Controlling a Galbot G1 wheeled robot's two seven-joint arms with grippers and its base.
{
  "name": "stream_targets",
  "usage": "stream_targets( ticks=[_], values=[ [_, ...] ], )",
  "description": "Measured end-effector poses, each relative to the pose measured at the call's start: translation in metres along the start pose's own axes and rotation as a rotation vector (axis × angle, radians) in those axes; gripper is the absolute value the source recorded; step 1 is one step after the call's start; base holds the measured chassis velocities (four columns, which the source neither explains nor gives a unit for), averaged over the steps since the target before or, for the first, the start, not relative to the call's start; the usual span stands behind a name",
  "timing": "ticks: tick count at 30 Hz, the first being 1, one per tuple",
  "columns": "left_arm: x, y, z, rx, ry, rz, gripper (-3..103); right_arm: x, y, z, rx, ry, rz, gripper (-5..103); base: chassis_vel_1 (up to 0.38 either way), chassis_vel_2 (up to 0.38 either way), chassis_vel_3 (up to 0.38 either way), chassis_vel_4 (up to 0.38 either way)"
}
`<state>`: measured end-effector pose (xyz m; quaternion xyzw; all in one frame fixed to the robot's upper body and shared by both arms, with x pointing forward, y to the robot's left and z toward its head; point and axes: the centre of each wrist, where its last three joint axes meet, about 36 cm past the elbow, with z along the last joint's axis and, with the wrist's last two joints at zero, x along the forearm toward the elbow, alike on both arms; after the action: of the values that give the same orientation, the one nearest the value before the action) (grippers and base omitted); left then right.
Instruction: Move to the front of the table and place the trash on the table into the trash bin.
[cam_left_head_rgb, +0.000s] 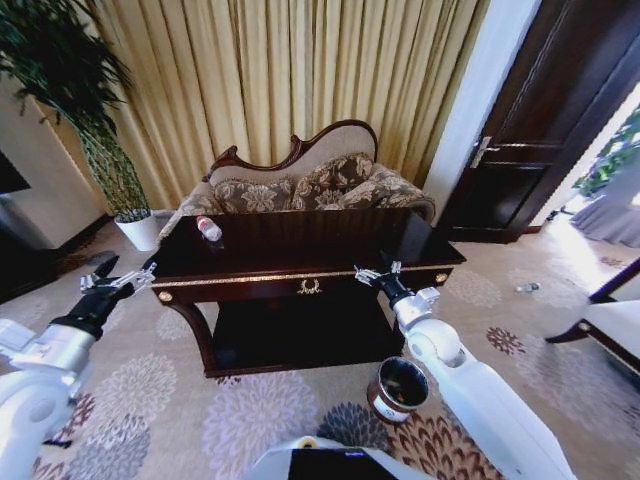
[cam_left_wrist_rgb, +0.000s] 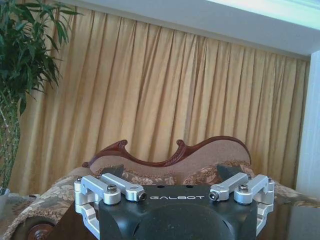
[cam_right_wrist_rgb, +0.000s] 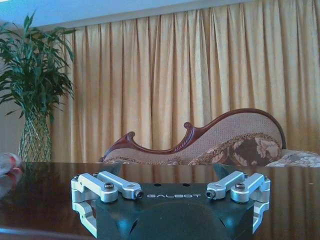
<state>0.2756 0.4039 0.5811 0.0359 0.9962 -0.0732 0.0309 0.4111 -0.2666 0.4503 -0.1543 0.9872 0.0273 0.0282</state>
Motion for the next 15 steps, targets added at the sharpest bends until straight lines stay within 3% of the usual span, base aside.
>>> stream_targets(
  ticks=[7,15],
  values=[
    [0.0012,0.0022,0.0023,0.005,0.005,-0.009,100,0.0013,0.0027,0.0027,0.000,0.009,-0.007,100,-0.145,0.141,0.137,-0.140],
    [0.0007,0.0025,0.0023,0.007,0.005,-0.009,100,0.0013,0.0069,0.0045,0.001,0.018,-0.022,100,-0.013,0.015,0.013,-0.021]
  ],
)
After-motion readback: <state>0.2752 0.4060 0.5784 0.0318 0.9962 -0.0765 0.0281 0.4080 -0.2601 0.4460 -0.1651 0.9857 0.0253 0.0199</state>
